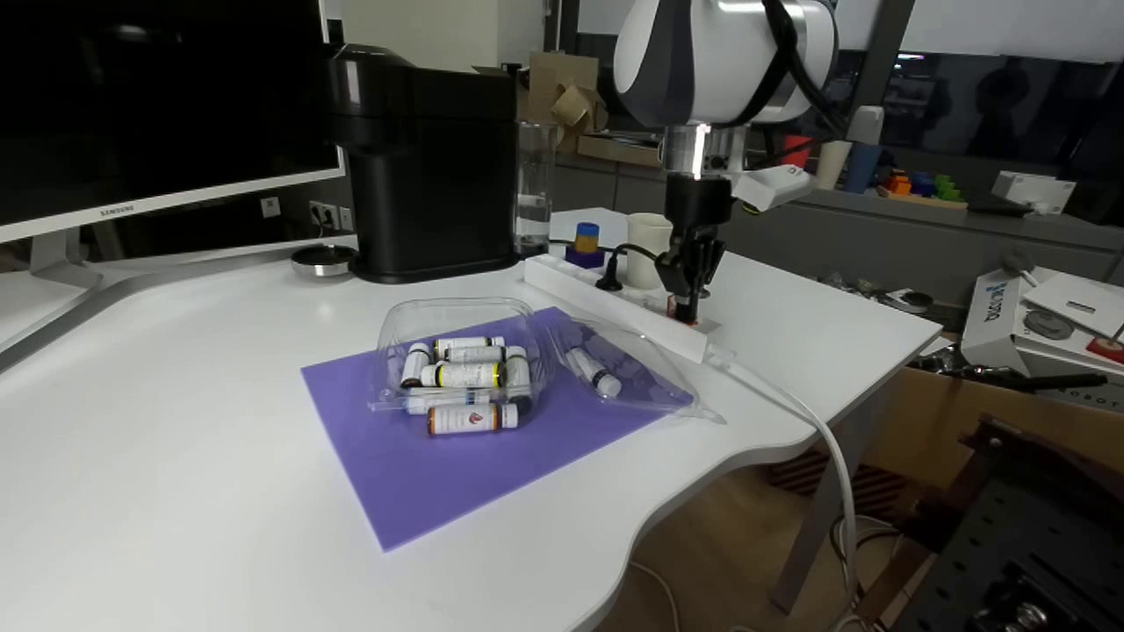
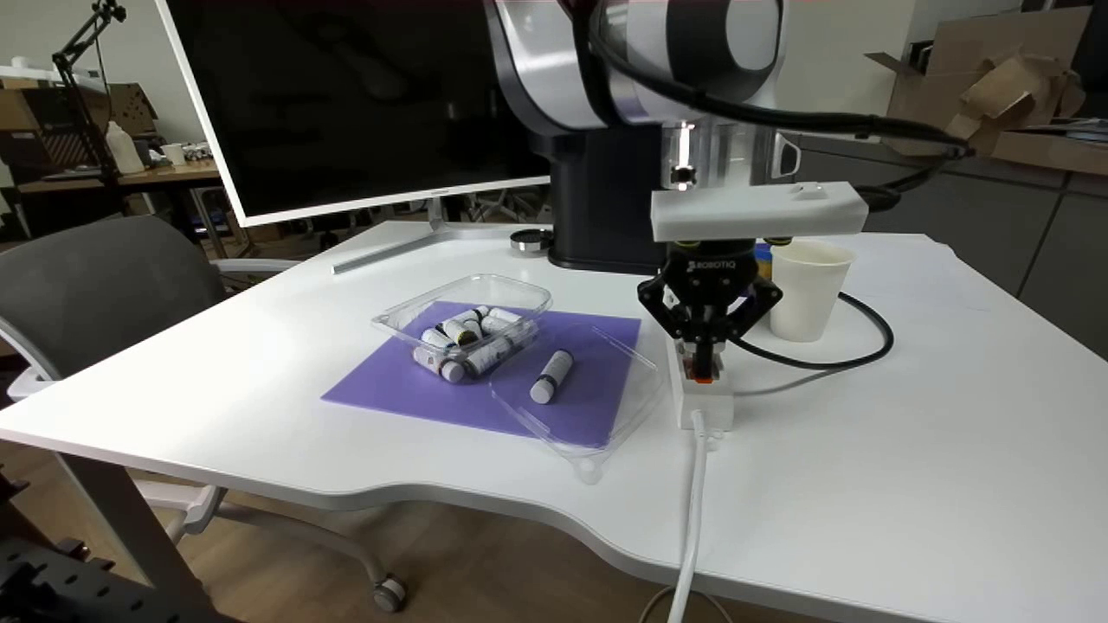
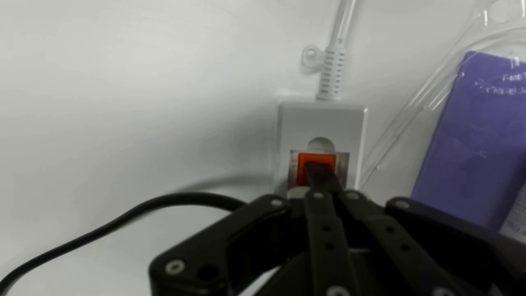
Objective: Turn off the white extension cable
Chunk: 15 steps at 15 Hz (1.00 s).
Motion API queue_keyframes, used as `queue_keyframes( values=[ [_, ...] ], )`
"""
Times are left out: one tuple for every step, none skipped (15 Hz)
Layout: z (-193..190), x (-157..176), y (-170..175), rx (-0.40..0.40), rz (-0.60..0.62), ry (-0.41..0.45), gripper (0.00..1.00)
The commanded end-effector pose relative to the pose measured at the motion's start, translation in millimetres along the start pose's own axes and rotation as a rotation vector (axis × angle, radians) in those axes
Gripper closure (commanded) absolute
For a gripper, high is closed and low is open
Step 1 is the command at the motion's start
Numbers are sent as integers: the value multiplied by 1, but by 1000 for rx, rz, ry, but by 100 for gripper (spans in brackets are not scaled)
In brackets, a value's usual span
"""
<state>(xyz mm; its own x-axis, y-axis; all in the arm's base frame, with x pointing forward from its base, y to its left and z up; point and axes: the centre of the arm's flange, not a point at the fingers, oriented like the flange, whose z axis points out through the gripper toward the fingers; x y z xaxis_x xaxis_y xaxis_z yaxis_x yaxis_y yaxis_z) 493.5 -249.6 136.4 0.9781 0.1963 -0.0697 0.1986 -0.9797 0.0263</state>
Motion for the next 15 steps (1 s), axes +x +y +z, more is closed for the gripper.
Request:
queue_keyframes(
  values=[
    [25,10,-9,-37,51,-29,100],
    [25,10,-12,-43,58,-32,100],
    [25,10,-13,-49,62,-35,100],
    [25,10,-14,-54,66,-37,100],
    [23,9,-16,-55,71,-38,100],
    [19,7,-17,-54,73,-37,100],
    [14,6,-19,-57,73,-34,100],
    [5,2,-21,-53,72,-32,100],
    [-2,-1,-24,-40,70,-30,100],
    [-13,-5,-29,-31,65,-23,100],
    [-21,-9,-34,-30,53,-17,100],
    [-29,-14,-41,-20,33,-12,100],
    [-36,-19,-48,-19,20,-6,100],
    [-44,-24,-55,-16,11,3,100],
    [-52,-30,-61,-16,2,14,100]
  ],
)
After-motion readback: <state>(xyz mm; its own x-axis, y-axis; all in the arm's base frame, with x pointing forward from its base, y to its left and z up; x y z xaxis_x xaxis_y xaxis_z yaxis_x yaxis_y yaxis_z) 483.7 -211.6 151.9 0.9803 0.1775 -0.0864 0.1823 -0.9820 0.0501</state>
